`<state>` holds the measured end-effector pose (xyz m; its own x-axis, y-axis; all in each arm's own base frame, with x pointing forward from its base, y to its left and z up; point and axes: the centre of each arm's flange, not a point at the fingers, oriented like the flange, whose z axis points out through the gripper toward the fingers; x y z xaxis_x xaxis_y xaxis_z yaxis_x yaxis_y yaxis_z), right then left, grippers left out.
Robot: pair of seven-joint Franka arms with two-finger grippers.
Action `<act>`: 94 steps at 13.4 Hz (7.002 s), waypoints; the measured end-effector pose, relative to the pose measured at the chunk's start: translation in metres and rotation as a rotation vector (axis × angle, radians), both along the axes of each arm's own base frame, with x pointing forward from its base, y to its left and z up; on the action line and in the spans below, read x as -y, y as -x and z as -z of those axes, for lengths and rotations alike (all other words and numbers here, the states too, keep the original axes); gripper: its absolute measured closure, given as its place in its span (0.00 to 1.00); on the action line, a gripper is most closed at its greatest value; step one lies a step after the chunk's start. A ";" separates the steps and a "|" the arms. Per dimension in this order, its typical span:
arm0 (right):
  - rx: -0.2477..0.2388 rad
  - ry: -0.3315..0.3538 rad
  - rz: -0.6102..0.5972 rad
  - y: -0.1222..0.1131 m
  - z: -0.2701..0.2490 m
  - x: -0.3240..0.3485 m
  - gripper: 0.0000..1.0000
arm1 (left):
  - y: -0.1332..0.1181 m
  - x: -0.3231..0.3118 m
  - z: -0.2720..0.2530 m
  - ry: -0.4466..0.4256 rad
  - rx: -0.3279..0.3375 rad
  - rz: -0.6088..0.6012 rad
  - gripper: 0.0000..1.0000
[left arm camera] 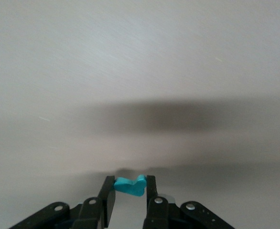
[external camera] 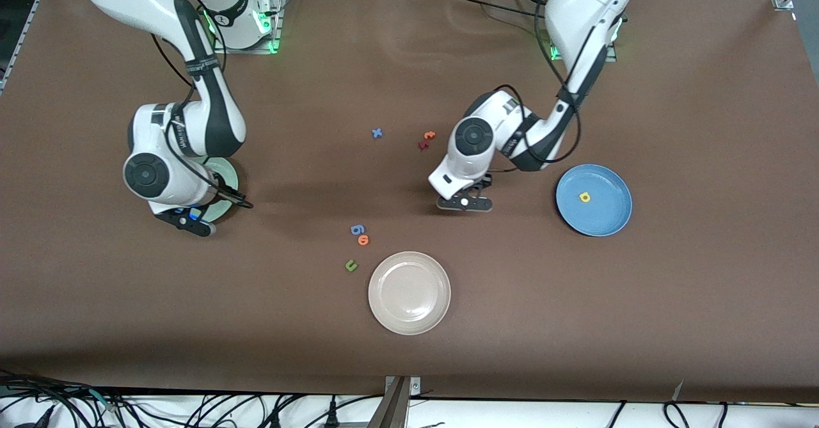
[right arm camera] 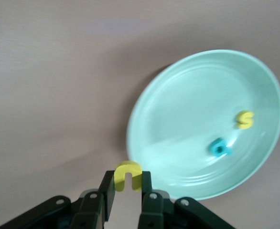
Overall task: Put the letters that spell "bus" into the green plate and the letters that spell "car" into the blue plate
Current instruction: 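Place the L on the blue plate while the right gripper places the n, then grasp the teal c with the left gripper while the right gripper retracts, then place the teal c on the blue plate with the left gripper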
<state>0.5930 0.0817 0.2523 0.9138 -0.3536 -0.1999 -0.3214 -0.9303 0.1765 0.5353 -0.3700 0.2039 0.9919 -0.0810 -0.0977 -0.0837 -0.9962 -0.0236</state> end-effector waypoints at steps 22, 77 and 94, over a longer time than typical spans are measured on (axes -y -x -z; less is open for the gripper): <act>0.010 -0.131 -0.039 0.034 0.068 0.065 0.74 | 0.031 -0.306 -0.022 0.035 0.049 0.217 0.14; 0.077 -0.170 -0.232 -0.014 -0.282 0.082 0.00 | 0.066 -0.007 0.017 0.005 0.002 -0.129 0.72; 0.085 -0.167 -0.230 -0.015 -0.281 0.084 0.00 | -0.049 -0.292 -0.063 0.024 -0.076 0.159 0.32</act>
<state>0.6082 -0.0023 0.5332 0.9821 -0.1035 -0.1575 -0.1054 -0.9944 -0.0037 0.5843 -0.0780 0.2674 0.9563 -0.2396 -0.1677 -0.2410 -0.9704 0.0125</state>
